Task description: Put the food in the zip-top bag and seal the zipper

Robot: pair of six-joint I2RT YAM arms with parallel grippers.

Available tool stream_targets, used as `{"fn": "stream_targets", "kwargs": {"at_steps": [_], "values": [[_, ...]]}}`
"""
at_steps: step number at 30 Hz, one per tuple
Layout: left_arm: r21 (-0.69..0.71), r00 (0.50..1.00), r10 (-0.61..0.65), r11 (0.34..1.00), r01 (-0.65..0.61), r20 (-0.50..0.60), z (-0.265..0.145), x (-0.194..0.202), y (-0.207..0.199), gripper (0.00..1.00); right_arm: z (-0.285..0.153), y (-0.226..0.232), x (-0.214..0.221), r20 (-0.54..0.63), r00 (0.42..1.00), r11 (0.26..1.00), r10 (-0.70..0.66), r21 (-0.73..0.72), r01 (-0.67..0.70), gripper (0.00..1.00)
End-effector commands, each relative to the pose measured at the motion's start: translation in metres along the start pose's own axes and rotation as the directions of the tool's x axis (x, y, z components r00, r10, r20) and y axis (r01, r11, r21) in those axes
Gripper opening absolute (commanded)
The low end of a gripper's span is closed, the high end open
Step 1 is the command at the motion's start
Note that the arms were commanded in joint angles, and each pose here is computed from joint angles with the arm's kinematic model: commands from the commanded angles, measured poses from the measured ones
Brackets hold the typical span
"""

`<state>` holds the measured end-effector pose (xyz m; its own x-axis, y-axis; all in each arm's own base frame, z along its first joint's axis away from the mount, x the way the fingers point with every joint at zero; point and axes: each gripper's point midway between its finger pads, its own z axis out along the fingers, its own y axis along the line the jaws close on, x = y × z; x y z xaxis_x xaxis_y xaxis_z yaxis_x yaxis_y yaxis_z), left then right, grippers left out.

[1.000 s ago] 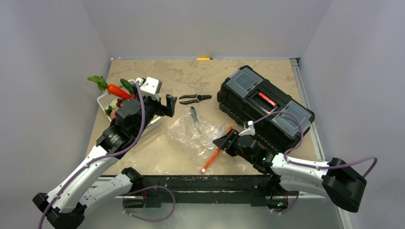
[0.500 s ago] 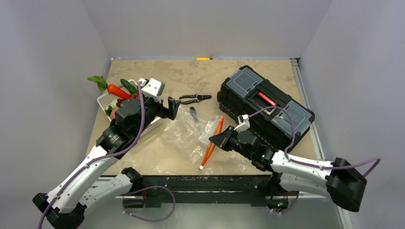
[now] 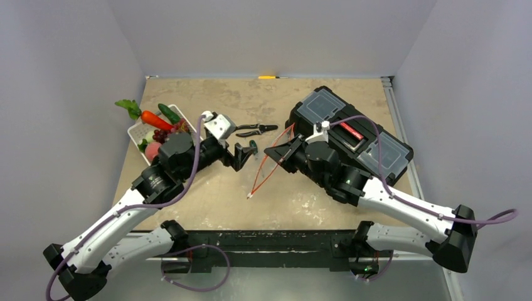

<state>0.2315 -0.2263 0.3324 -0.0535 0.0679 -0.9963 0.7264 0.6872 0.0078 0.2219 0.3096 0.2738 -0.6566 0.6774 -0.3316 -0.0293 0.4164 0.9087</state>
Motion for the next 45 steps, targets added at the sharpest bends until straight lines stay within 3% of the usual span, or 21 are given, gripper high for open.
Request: {"fn": "stream_targets", "kwargs": {"at_steps": [1, 11, 20, 25, 30, 35, 40, 41, 42, 45], "values": [[0.023, 0.991, 0.134, 0.991, -0.133, -0.009, 0.008, 0.000, -0.007, 0.83, 0.004, 0.003, -0.016, 0.077, 0.995, 0.993, 0.070, 0.087, -0.077, 0.00], [0.034, 0.972, 0.212, 0.977, -0.209, -0.104, 0.021, 0.020, -0.017, 0.63, 0.017, 0.025, -0.026, 0.127, 0.987, 0.992, 0.096, 0.070, -0.105, 0.00], [-0.013, 0.948, 0.260, 0.964, -0.267, -0.185, 0.029, 0.036, -0.015, 0.67, 0.024, 0.026, -0.024, 0.125, 0.987, 0.989, 0.101, 0.091, -0.113, 0.00], [-0.088, 0.935, 0.247, 0.957, -0.277, -0.256, 0.034, 0.044, -0.003, 0.50, 0.027, 0.025, -0.017, 0.119, 0.990, 0.988, 0.082, 0.119, -0.096, 0.00], [-0.152, 0.937, 0.206, 0.955, -0.256, -0.284, 0.033, 0.045, 0.005, 0.19, 0.028, 0.019, -0.015, 0.127, 0.991, 0.984, 0.032, 0.170, -0.053, 0.01], [-0.174, 0.940, 0.200, 0.952, -0.253, -0.277, 0.030, 0.042, 0.008, 0.00, 0.021, 0.007, -0.015, 0.096, 0.990, 0.974, -0.105, 0.210, 0.083, 0.38], [-0.210, 0.945, 0.184, 0.947, -0.244, -0.270, 0.029, 0.040, 0.013, 0.00, 0.001, 0.009, -0.030, 0.087, 0.953, 0.941, -0.292, 0.204, 0.270, 0.81], [-0.218, 0.946, 0.179, 0.946, -0.241, -0.269, 0.029, 0.040, 0.014, 0.00, -0.004, 0.010, -0.032, 0.082, 0.946, 0.936, -0.312, 0.200, 0.291, 0.93], [-0.228, 0.949, 0.171, 0.945, -0.234, -0.266, 0.029, 0.039, 0.015, 0.00, -0.008, 0.010, -0.033, 0.077, 0.943, 0.932, -0.323, 0.197, 0.304, 0.98], [-0.258, 0.955, 0.149, 0.941, -0.217, -0.258, 0.028, 0.037, 0.018, 0.00, -0.022, 0.007, -0.033, 0.066, 0.947, 0.939, -0.314, 0.169, 0.299, 0.99]]}}
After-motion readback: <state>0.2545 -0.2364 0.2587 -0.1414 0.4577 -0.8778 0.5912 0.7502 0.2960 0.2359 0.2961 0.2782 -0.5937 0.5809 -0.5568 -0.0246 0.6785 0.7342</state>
